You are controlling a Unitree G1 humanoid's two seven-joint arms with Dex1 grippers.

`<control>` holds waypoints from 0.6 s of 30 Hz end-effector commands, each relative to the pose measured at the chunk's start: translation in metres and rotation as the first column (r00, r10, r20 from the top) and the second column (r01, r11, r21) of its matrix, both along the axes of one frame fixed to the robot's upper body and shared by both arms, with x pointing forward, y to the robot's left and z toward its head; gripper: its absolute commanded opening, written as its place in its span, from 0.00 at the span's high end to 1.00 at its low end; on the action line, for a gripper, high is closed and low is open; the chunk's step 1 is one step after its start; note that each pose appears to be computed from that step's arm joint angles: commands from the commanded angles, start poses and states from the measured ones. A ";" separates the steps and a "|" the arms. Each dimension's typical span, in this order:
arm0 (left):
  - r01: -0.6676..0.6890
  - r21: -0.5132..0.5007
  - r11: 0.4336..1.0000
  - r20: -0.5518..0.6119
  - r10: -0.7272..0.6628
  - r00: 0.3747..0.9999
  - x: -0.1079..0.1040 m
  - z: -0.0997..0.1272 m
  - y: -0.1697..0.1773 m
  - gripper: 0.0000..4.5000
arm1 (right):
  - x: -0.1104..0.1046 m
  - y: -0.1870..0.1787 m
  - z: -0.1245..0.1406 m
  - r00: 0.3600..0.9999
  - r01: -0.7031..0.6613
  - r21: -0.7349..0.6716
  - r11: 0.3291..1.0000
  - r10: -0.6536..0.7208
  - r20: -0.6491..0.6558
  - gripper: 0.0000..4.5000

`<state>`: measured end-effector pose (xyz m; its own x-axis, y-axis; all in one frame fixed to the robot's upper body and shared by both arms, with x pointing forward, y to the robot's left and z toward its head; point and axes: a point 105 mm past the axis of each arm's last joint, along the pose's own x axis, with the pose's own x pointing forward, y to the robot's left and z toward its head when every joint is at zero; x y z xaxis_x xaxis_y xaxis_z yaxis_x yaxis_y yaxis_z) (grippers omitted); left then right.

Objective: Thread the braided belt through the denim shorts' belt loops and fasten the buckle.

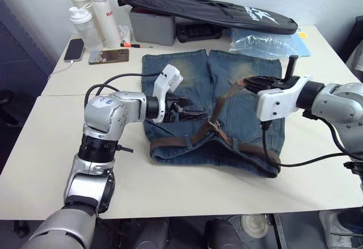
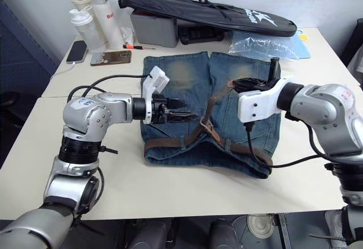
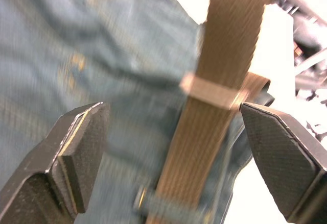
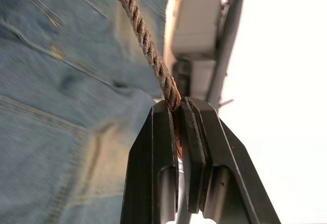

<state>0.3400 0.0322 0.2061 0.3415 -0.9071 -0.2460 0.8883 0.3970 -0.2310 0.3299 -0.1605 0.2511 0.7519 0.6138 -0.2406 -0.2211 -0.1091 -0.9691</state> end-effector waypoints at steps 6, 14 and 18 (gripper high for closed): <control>0.017 -0.019 1.000 0.059 -0.015 0.998 -0.013 0.007 -0.053 0.01 | -0.008 0.012 0.010 0.999 0.012 0.059 0.998 -0.009 -0.054 1.00; -0.099 0.088 0.991 0.094 0.091 0.991 0.002 -0.007 -0.056 0.28 | -0.005 -0.002 0.003 0.990 0.096 0.073 0.993 -0.087 -0.109 1.00; -0.130 0.060 0.990 0.132 0.122 0.984 0.006 0.002 -0.054 0.48 | -0.002 -0.011 -0.002 0.979 0.158 0.075 0.985 -0.147 -0.140 1.00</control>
<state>0.3423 -0.0227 0.1873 0.4472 -0.8371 -0.3151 0.8494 0.5078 -0.1438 0.3316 -0.1649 0.2333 0.7718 0.5400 -0.3358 -0.4052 0.0107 -0.9142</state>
